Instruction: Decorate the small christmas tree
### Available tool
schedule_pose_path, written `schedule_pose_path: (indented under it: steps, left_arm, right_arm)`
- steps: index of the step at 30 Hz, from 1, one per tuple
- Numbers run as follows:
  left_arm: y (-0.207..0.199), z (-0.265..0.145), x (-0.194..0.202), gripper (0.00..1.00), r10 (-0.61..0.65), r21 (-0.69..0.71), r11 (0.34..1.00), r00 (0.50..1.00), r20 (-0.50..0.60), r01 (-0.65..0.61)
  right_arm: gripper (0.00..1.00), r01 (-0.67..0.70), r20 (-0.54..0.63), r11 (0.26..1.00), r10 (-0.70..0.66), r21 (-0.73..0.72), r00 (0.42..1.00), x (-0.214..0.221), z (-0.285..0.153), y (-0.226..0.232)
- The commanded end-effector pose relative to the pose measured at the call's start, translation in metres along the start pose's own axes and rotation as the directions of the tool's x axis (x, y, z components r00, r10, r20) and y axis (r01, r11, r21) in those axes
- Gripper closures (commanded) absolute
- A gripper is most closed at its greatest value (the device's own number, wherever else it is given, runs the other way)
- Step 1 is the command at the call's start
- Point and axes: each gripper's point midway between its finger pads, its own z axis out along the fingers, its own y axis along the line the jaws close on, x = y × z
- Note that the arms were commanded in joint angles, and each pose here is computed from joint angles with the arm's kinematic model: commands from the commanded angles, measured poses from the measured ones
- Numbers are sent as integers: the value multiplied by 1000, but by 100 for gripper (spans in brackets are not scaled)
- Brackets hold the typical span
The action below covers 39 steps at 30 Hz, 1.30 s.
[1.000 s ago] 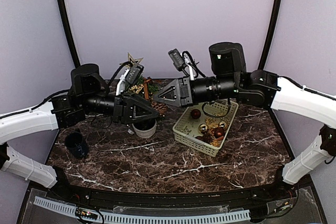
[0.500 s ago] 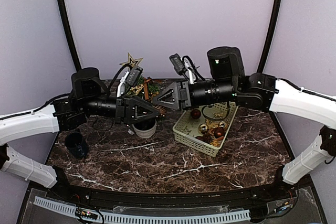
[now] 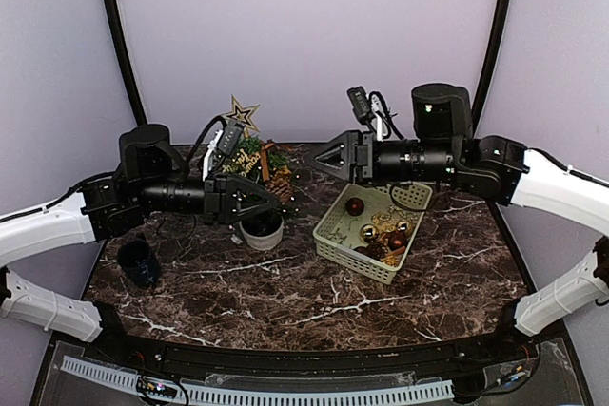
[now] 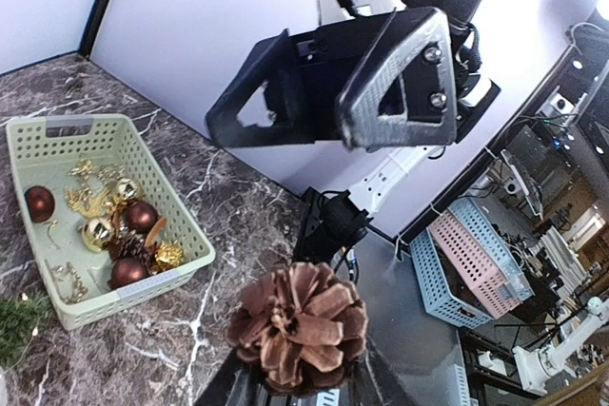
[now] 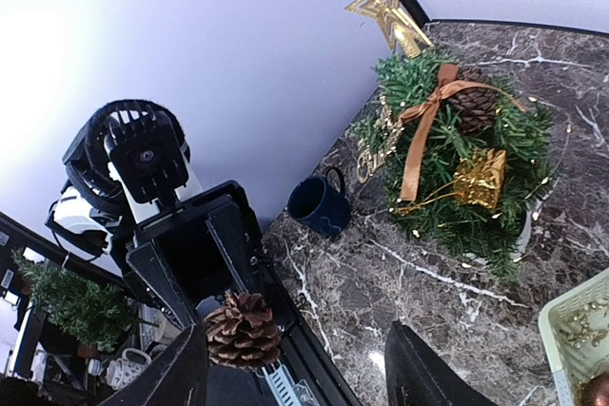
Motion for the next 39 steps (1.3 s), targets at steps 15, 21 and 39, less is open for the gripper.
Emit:
schedule_pose_path:
  steps: [15,21,39]
  left_arm:
    - [85,-116,-5,67,-27,-515,857,999,17,32]
    - [118,-149,0,67,-63,-596,800,998,31,69]
    - [167,-142,36,68,-188,-561,815,982,-20,144]
  right_arm:
    - [36,-24,114,987,6,159,993,-20,-34,-50]
    - [36,-31,118,984,10,177,993,-19,-38,-58]
    - [41,235,-12,917,-244,321,970,-30,50,-61]
